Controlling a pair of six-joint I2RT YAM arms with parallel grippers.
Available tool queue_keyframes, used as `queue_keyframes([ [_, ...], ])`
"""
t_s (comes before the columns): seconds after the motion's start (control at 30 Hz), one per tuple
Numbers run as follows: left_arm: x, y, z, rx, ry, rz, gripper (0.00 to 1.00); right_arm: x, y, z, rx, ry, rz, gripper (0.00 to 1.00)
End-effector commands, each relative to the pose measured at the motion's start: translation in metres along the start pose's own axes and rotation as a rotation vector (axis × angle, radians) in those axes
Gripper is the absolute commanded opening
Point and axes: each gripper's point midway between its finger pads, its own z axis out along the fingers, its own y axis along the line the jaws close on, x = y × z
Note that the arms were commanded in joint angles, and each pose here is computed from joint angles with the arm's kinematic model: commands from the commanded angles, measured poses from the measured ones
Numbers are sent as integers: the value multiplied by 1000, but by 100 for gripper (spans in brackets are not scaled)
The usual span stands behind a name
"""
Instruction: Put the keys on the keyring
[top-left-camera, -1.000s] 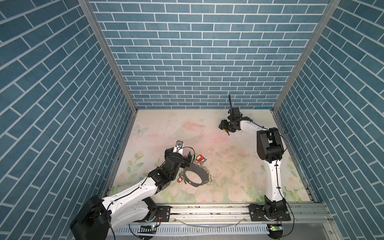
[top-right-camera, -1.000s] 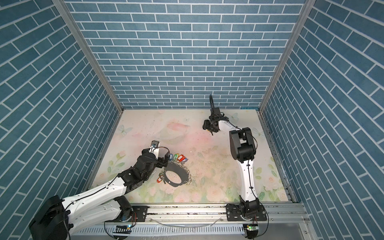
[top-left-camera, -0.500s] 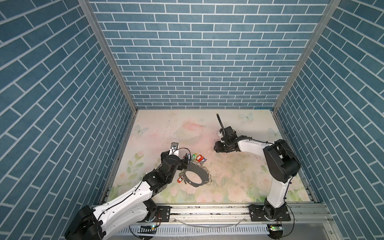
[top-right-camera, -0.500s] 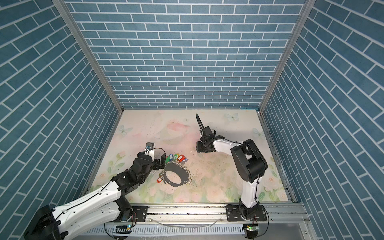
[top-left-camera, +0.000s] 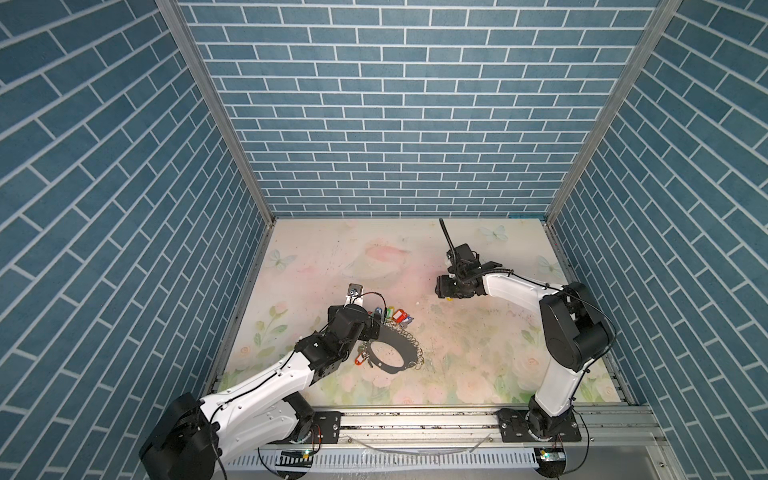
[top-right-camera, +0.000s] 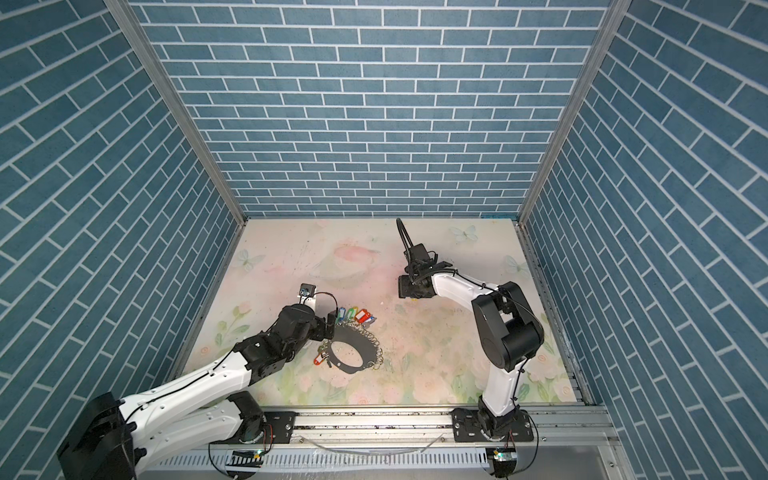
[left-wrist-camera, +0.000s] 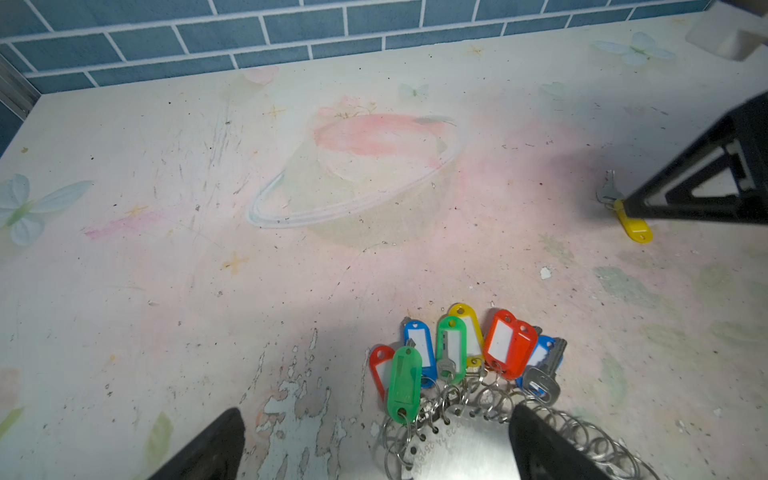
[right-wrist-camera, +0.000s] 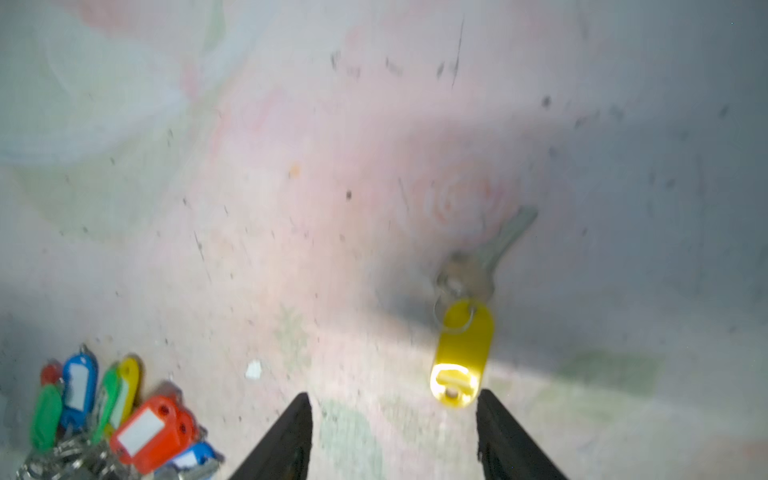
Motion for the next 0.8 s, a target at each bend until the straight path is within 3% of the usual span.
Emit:
queue_keyframes([
  [0.0, 2, 3, -2, -4, 9, -32, 100, -15, -6, 4, 11, 12, -36, 64],
  [0.33, 7, 6, -1, -21, 20, -36, 100, -16, 2, 34, -57, 78, 1, 61],
  [0.5, 11, 6, 3, -26, 36, -25, 100, 6, 5, 47, -75, 137, 7, 57],
  [0.77, 13, 9, 3, -40, 34, -24, 100, 59, -15, 46, 16, 223, 23, 53],
])
